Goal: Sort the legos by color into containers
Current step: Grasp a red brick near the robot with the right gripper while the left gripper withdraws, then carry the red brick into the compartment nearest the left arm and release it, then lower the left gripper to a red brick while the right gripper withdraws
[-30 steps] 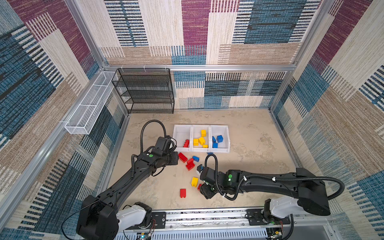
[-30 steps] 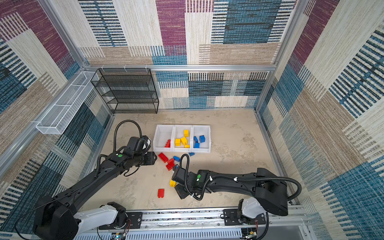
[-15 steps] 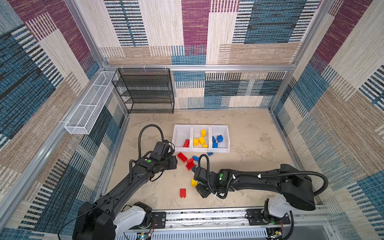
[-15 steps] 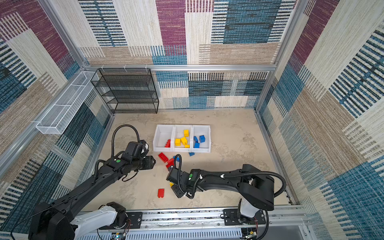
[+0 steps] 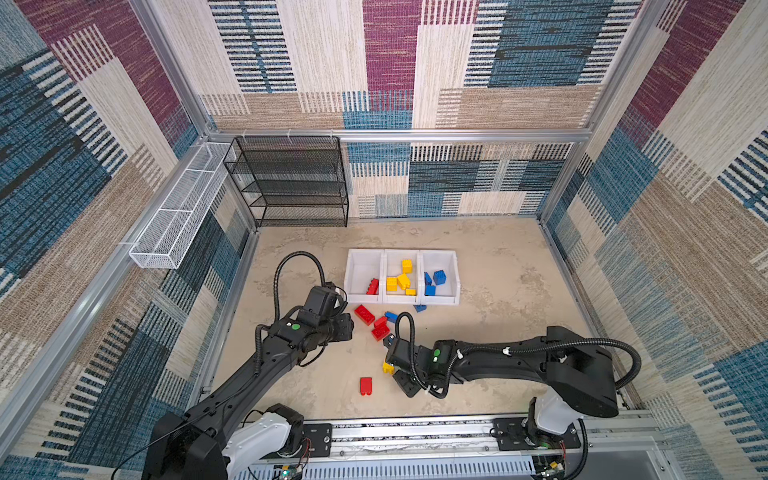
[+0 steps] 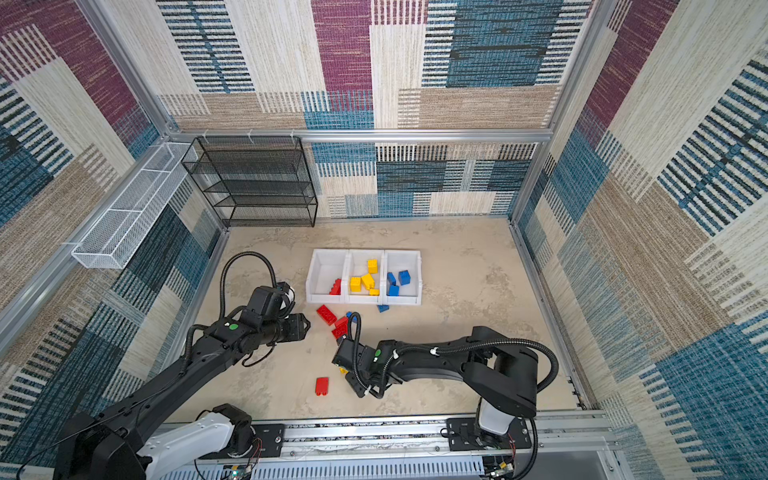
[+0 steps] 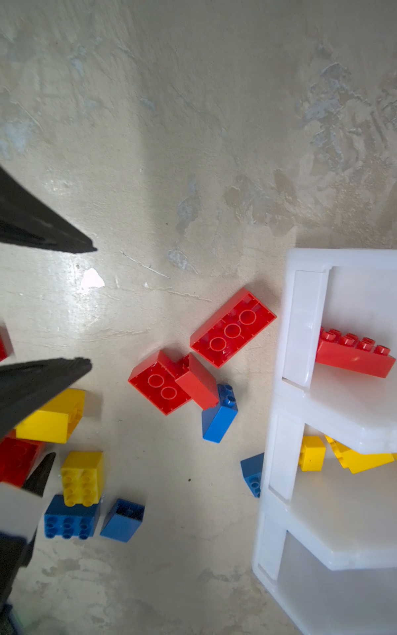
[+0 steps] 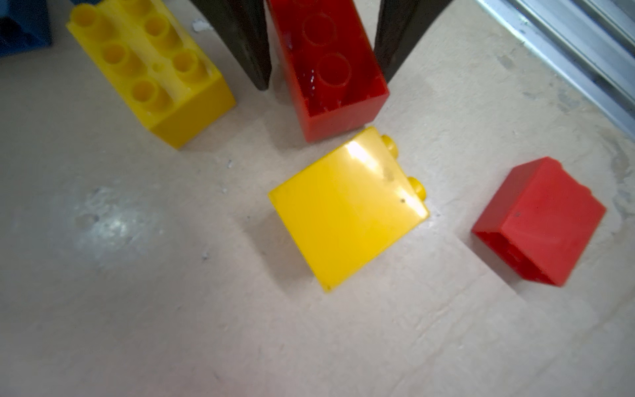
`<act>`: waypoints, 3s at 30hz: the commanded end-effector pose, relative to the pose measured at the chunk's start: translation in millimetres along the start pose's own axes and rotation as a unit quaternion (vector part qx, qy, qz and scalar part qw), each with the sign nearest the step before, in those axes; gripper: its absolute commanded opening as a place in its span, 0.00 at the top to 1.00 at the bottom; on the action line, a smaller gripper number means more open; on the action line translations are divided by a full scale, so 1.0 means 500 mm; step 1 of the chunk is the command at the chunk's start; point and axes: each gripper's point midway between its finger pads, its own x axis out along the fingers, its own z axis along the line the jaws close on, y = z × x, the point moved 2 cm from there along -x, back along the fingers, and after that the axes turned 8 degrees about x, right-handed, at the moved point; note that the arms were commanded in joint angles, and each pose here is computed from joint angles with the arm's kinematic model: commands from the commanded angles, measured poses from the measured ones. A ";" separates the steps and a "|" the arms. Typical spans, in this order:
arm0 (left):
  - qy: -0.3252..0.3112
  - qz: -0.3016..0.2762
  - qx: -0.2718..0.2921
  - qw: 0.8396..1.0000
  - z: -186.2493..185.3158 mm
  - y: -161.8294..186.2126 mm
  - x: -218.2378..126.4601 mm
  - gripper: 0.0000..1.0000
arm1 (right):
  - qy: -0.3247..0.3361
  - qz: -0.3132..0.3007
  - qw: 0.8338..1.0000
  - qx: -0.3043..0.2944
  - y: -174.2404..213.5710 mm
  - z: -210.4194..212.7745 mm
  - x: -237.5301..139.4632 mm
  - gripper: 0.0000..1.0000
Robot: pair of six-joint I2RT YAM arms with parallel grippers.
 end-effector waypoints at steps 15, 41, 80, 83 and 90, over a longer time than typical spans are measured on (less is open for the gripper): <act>0.011 -0.012 -0.015 1.000 0.001 0.016 -0.005 0.47 | 0.010 -0.012 0.999 0.048 -0.004 -0.011 -0.002 0.67; 0.025 -0.021 -0.037 0.999 0.011 0.065 -0.020 0.47 | 0.021 -0.204 0.975 0.089 -0.558 -0.121 -0.125 0.68; 0.069 -0.009 -0.056 0.996 -0.011 0.080 0.005 0.46 | 0.020 -0.203 0.968 0.147 -0.677 -0.167 -0.073 0.38; 0.067 -0.003 -0.050 0.996 -0.016 0.066 0.010 0.45 | 0.023 -0.216 0.965 0.146 -0.660 -0.173 -0.121 0.38; 0.056 0.019 -0.048 0.997 -0.027 0.030 0.039 0.43 | 0.024 -0.227 0.961 0.156 -0.552 -0.196 -0.195 0.38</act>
